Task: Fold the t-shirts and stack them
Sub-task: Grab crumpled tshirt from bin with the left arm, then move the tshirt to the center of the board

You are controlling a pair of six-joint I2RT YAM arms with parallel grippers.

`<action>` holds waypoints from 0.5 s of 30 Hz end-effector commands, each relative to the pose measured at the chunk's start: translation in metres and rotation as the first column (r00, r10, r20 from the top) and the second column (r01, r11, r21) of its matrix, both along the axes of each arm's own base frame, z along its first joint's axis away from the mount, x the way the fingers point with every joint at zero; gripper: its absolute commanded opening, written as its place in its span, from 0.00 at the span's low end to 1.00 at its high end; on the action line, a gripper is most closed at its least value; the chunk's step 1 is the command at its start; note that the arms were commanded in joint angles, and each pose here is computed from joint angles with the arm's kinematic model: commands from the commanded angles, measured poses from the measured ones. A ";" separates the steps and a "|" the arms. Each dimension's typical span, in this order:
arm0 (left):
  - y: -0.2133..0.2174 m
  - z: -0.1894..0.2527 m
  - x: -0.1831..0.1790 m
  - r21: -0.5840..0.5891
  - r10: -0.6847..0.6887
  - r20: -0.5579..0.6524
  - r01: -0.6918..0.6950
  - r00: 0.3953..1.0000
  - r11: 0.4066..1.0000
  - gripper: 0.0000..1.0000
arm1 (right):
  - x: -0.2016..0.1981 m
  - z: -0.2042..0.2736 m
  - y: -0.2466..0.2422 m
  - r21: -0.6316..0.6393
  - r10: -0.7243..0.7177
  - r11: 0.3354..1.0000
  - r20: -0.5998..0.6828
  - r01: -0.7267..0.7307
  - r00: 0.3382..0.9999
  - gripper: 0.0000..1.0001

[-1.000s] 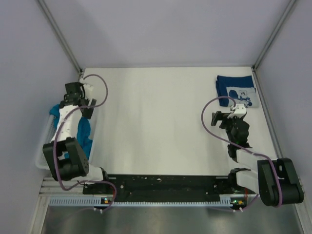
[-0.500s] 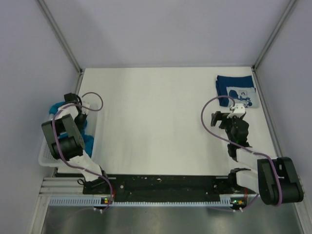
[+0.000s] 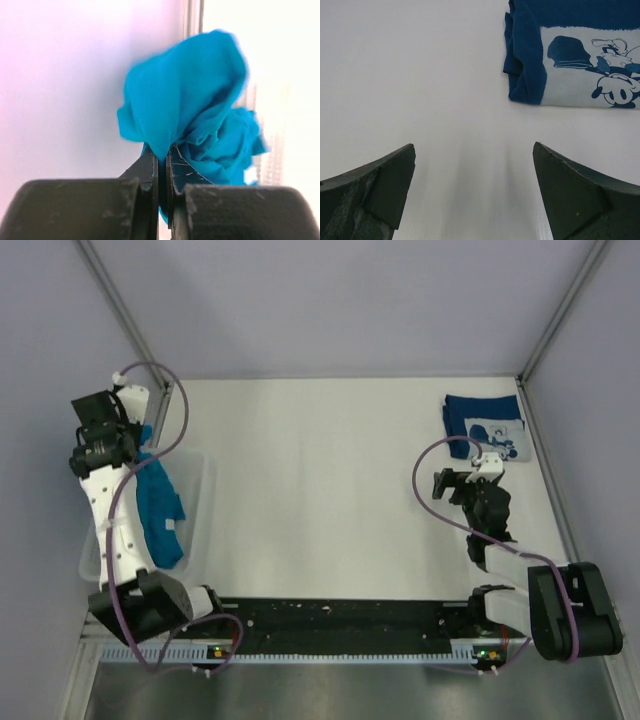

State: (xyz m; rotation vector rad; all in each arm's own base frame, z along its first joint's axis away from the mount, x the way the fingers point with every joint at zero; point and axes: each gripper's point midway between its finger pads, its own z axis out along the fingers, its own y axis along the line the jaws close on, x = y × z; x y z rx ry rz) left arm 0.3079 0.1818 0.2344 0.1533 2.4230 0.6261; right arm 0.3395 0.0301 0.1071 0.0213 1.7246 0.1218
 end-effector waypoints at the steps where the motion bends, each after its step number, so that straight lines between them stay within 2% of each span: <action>1: -0.083 0.135 -0.005 0.042 -0.320 0.382 0.330 0.867 0.943 0.00 | 0.009 0.021 0.005 0.010 0.010 1.000 0.063 -0.011 0.998 0.99; 3: -0.138 0.181 -0.020 0.089 -0.487 0.519 0.522 0.703 0.848 0.00 | 0.010 0.019 -0.011 0.036 -0.092 0.995 0.051 0.090 0.994 0.99; 4: -0.168 0.203 -0.032 0.118 -0.555 0.579 0.612 0.597 0.782 0.00 | 0.010 0.019 -0.020 0.057 -0.158 0.986 0.040 0.155 0.987 0.99; 5: -0.190 0.223 -0.043 0.123 -0.590 0.615 0.675 0.524 0.728 0.00 | 0.010 0.017 -0.027 0.073 -0.203 0.977 0.027 0.201 0.979 0.99; 7: -0.227 0.236 -0.050 0.006 -0.589 0.661 0.782 0.465 0.624 0.00 | 0.009 0.021 -0.025 0.062 -0.183 0.982 0.043 0.181 0.982 0.99; 9: -0.269 0.232 -0.055 -0.016 -0.643 0.664 0.866 0.382 0.499 0.00 | 0.006 0.034 -0.005 0.018 -0.050 0.999 0.090 0.048 0.995 0.99; 10: -0.291 0.227 -0.056 -0.027 -0.663 0.662 0.895 0.349 0.445 0.00 | 0.003 0.042 0.005 -0.006 0.023 1.000 0.108 -0.022 0.994 0.99; 11: -0.308 0.218 -0.054 -0.065 -0.678 0.650 0.914 0.344 0.402 0.00 | -0.001 0.061 0.016 0.017 0.074 0.997 0.149 -0.077 0.986 0.99; 12: -0.321 0.206 -0.048 -0.108 -0.689 0.630 0.919 0.358 0.380 0.00 | -0.003 0.078 0.019 0.063 0.073 0.994 0.172 -0.085 0.982 0.99; 15: -0.363 0.158 -0.031 -0.177 -0.751 0.542 0.925 0.376 0.336 0.00 | -0.016 0.129 0.054 0.066 0.265 0.954 0.266 -0.292 0.927 0.99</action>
